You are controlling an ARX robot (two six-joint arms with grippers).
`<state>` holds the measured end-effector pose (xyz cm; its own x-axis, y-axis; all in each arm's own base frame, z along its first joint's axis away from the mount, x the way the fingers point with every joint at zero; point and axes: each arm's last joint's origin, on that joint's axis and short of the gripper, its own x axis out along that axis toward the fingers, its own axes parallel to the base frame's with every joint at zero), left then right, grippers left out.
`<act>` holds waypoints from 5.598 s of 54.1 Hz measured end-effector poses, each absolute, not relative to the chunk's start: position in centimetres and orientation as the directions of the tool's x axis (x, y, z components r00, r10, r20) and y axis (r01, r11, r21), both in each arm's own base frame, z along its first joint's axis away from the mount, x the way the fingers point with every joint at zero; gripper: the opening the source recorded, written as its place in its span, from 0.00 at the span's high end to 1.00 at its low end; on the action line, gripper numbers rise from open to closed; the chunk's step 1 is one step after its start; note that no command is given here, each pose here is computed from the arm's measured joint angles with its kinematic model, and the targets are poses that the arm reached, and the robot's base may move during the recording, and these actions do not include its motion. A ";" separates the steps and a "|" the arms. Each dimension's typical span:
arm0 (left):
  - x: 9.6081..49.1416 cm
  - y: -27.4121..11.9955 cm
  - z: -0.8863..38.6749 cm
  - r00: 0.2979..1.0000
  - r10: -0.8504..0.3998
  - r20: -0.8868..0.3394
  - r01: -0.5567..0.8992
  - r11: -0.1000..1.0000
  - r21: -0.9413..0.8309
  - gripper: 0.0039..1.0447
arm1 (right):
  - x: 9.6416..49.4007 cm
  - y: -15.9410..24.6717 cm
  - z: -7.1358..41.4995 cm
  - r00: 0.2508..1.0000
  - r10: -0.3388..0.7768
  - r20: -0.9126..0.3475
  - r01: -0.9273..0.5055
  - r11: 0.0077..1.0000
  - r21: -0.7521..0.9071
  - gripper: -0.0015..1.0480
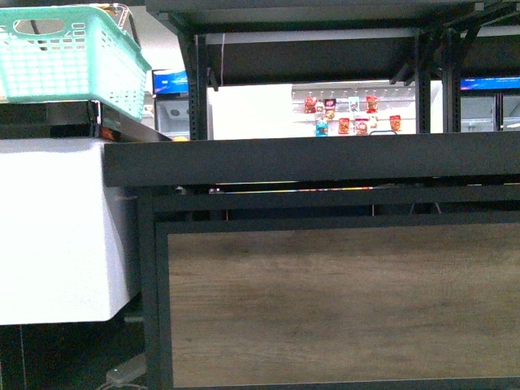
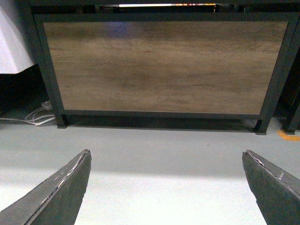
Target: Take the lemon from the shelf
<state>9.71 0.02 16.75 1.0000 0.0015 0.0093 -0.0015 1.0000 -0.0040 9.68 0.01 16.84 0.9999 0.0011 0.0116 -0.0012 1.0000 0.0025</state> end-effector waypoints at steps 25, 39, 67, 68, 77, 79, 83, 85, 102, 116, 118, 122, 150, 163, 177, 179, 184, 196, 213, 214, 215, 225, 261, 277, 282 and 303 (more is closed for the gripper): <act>9.7 0.0 16.7 1.000 0.002 0.009 -0.002 1.000 -0.004 0.07 | 9.7 0.0 16.8 1.000 0.001 0.011 -0.001 1.000 0.002 0.07; 9.7 0.0 16.7 1.000 0.002 0.009 -0.001 1.000 -0.004 0.07 | 9.7 0.0 16.8 1.000 0.001 0.011 -0.001 1.000 0.002 0.07; 9.7 0.0 16.7 1.000 0.002 0.009 -0.001 1.000 -0.004 0.07 | 9.7 0.0 16.8 1.000 0.001 0.012 -0.001 1.000 0.002 0.07; 9.7 0.0 16.7 1.000 0.002 0.009 -0.001 1.000 -0.004 0.07 | 9.7 0.0 16.8 1.000 0.001 0.011 -0.001 1.000 0.002 0.07; 9.7 0.0 16.7 1.000 0.002 0.009 -0.001 1.000 -0.004 0.07 | 9.7 0.0 16.8 1.000 0.001 0.011 -0.001 1.000 0.002 0.07; 9.7 0.0 16.7 1.000 0.002 0.009 -0.002 1.000 -0.004 0.07 | 9.7 0.0 16.8 1.000 0.001 0.011 -0.001 1.000 0.002 0.07; 9.7 0.0 16.7 1.000 0.002 0.009 -0.002 1.000 -0.004 0.07 | 9.7 0.0 16.8 1.000 0.001 0.011 -0.001 1.000 0.002 0.07; 9.7 0.0 16.7 1.000 0.002 0.009 -0.002 1.000 -0.004 0.07 | 9.7 0.0 16.8 1.000 0.001 0.012 -0.001 1.000 0.002 0.07; 9.7 0.0 16.7 1.000 0.002 0.009 -0.002 1.000 -0.004 0.07 | 9.7 0.0 16.8 1.000 0.001 0.012 -0.001 1.000 0.002 0.07; 9.7 0.0 16.8 1.000 0.002 0.010 -0.002 1.000 -0.004 0.07 | 9.7 0.0 16.8 1.000 0.001 0.011 -0.001 1.000 0.002 0.07; 9.7 0.0 16.7 1.000 0.001 0.009 -0.001 1.000 -0.004 0.07 | 9.7 0.0 16.8 1.000 0.001 0.011 -0.001 1.000 0.002 0.07; 9.7 0.0 16.8 1.000 0.002 0.010 -0.002 1.000 -0.004 0.07 | 9.7 0.0 16.8 1.000 0.001 0.011 -0.001 1.000 0.002 0.07; 9.7 0.0 16.7 1.000 0.001 0.009 -0.001 1.000 -0.004 0.07 | 9.7 0.0 16.8 1.000 0.001 0.011 -0.001 1.000 0.002 0.07; 9.7 0.0 16.8 1.000 0.002 0.010 -0.002 1.000 -0.004 0.07 | 9.7 0.0 16.8 1.000 0.000 0.011 0.000 1.000 0.002 0.07; 9.7 0.0 16.8 1.000 0.002 0.010 -0.002 1.000 -0.004 0.07 | 9.7 0.0 16.8 1.000 0.001 0.012 -0.001 1.000 0.002 0.07; 9.7 0.0 16.8 1.000 0.002 0.010 -0.001 1.000 -0.004 0.07 | 9.7 0.0 16.8 1.000 0.001 0.011 -0.001 1.000 0.002 0.07; 9.7 0.0 16.7 1.000 0.001 0.009 -0.001 1.000 -0.004 0.07 | 9.7 0.0 16.8 1.000 0.001 0.011 -0.001 1.000 0.002 0.07; 9.7 0.0 16.7 1.000 0.001 0.009 -0.001 1.000 -0.004 0.07 | 9.7 0.0 16.8 1.000 0.001 0.011 -0.001 1.000 0.003 0.07; 9.7 0.0 16.7 1.000 0.002 0.009 -0.002 1.000 -0.004 0.07 | 9.7 0.0 16.8 1.000 0.001 0.011 -0.001 1.000 0.003 0.07; 9.7 0.0 16.7 1.000 0.002 0.009 -0.002 1.000 -0.004 0.07 | 9.7 0.0 16.8 1.000 0.001 0.011 -0.001 1.000 0.002 0.07; 9.7 0.0 16.7 1.000 0.002 0.009 -0.002 1.000 -0.004 0.07 | 9.7 0.0 16.8 1.000 0.001 0.011 -0.001 1.000 0.003 0.07; 9.7 0.0 16.7 1.000 0.001 0.009 -0.001 1.000 -0.004 0.07 | 9.7 0.0 16.8 1.000 0.001 0.011 -0.001 1.000 0.002 0.07; 9.7 0.0 16.7 1.000 0.002 0.009 -0.001 1.000 -0.004 0.07 | 9.7 0.0 16.8 1.000 0.002 0.011 -0.002 1.000 0.002 0.07; 9.7 0.0 16.7 1.000 0.002 0.009 -0.002 1.000 -0.004 0.07 | 9.7 0.0 16.8 1.000 0.001 0.011 -0.001 1.000 0.002 0.07; 9.7 0.0 16.7 1.000 0.001 0.009 -0.001 1.000 -0.004 0.07 | 9.7 0.0 16.8 1.000 0.001 0.011 -0.001 1.000 0.003 0.07; 9.7 0.0 16.7 1.000 0.002 0.009 -0.002 1.000 -0.004 0.07 | 9.7 0.0 16.8 1.000 0.001 0.011 -0.001 1.000 0.002 0.07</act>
